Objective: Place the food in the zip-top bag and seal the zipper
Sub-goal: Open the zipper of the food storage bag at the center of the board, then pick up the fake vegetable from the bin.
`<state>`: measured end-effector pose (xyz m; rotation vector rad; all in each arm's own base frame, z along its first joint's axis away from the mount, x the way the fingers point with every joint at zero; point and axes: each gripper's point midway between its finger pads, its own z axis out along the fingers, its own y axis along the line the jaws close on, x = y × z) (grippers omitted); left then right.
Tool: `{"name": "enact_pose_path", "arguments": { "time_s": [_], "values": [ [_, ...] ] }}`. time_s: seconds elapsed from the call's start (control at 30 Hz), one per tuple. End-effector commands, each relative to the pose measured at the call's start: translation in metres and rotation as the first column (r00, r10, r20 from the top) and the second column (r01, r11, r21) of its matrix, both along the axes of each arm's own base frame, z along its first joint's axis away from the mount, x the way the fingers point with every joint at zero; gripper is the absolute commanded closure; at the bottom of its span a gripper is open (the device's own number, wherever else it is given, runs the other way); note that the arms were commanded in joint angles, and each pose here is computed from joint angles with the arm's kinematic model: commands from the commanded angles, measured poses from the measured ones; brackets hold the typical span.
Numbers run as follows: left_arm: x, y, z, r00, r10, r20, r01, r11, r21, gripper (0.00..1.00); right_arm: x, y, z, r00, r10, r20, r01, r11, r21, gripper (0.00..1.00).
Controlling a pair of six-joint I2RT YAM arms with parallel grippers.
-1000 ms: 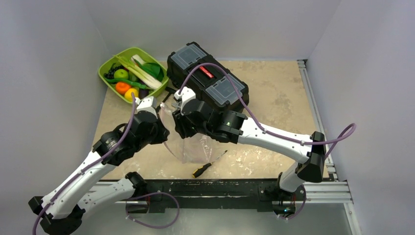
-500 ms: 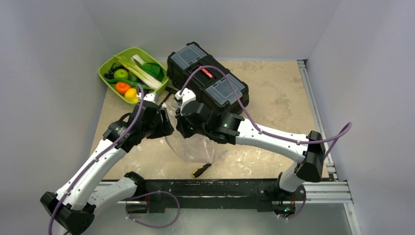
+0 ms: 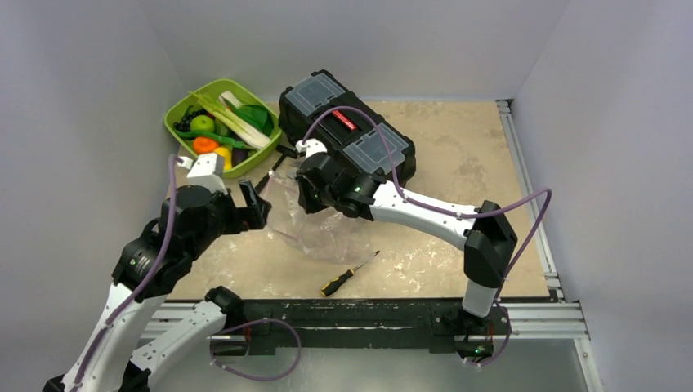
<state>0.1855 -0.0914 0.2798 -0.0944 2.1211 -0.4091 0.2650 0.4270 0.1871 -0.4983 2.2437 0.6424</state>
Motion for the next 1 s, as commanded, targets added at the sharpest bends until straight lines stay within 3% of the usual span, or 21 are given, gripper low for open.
{"name": "enact_pose_path", "arguments": {
  "time_s": [0.0,0.17,0.27,0.37,0.6,0.7,0.77,0.9,0.97],
  "values": [
    [0.019,0.045,0.038,0.964,0.231,0.132,-0.241,0.968,0.068,0.04,-0.002,0.021,0.046,0.998,0.052,0.036,-0.055,0.992,0.114,1.00],
    [0.060,0.054,0.054,0.943,0.312,0.116,-0.321,0.944,0.072,0.03,-0.004,0.018,0.057,0.998,0.051,0.044,-0.056,0.990,0.126,1.00],
    [0.095,0.058,0.047,0.936,0.352,0.027,-0.349,0.934,-0.074,0.03,-0.007,0.015,0.061,0.998,0.054,0.039,-0.058,0.989,0.133,1.00],
    [0.135,0.067,0.040,0.916,0.399,-0.031,-0.394,0.886,-0.245,0.05,-0.009,0.012,0.063,0.997,0.052,0.048,-0.059,0.987,0.146,1.00],
    [0.218,0.105,0.005,0.826,0.558,-0.086,-0.528,0.711,-0.465,0.06,-0.014,0.007,0.065,0.996,0.067,0.058,-0.075,0.985,0.156,1.00],
    [0.259,0.123,-0.012,0.810,0.583,-0.057,-0.538,0.702,-0.467,0.08,-0.017,0.007,0.062,0.996,0.079,0.047,-0.085,0.984,0.154,1.00],
    [0.279,0.138,-0.031,0.792,0.602,-0.102,-0.573,0.676,-0.463,0.08,-0.019,0.008,0.063,0.995,0.089,0.044,-0.095,0.982,0.163,1.00],
    [0.325,0.151,-0.040,0.802,0.593,-0.080,-0.514,0.615,-0.598,0.12,-0.021,0.010,0.063,0.993,0.106,0.045,-0.112,0.978,0.174,1.00],
    [0.345,0.159,-0.040,0.796,0.603,-0.057,-0.506,0.610,-0.610,0.14,-0.021,0.011,0.061,0.992,0.117,0.041,-0.122,0.979,0.166,1.00]
  ]
}}
